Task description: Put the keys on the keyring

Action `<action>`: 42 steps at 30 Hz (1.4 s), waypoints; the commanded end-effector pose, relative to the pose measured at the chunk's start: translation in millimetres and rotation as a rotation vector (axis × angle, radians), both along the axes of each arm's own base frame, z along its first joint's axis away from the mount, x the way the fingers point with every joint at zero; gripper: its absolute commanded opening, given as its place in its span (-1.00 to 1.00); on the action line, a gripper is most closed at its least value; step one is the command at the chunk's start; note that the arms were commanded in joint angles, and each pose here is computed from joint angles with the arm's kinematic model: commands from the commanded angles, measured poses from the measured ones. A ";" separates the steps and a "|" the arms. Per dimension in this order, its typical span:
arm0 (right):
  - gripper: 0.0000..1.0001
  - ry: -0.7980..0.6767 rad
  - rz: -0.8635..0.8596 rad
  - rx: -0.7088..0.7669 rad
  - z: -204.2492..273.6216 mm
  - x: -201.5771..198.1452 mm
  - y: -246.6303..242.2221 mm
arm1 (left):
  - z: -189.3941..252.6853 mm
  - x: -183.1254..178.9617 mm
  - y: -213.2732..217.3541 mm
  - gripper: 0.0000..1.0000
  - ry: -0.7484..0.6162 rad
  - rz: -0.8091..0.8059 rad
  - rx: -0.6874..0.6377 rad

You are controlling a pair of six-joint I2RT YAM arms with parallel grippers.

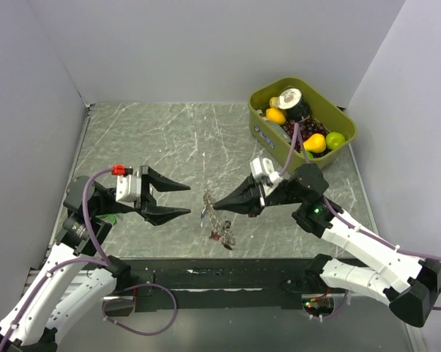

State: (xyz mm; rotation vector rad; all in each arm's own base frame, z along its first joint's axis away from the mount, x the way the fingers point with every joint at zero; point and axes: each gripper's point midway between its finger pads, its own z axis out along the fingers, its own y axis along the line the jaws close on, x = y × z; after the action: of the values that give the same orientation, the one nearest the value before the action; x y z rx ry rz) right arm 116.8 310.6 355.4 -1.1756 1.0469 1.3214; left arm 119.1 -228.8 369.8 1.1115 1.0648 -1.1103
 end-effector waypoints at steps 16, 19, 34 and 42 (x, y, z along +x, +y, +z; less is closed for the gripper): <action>-1.00 -0.526 0.206 0.232 39.7 -52.8 -23.8 | 22.6 -21.7 -3.8 0.02 -0.121 -0.149 -0.026; -1.00 -0.367 -0.019 0.323 64.7 -22.9 -25.7 | 36.0 -21.2 -7.3 -0.10 -0.114 -0.134 -0.096; -1.00 0.010 -0.276 0.462 96.5 25.3 -38.1 | 52.5 -13.8 -33.3 -0.30 0.012 -0.136 -0.301; -1.00 0.015 -0.198 0.471 93.8 14.3 -33.2 | 52.7 6.2 -40.2 0.01 0.056 -0.086 -0.342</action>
State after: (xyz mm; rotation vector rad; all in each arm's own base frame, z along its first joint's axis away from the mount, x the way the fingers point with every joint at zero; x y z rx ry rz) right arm 143.0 287.3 423.3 -0.7290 0.9095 1.2968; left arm 120.2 -272.1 404.4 0.9424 0.8902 -1.3540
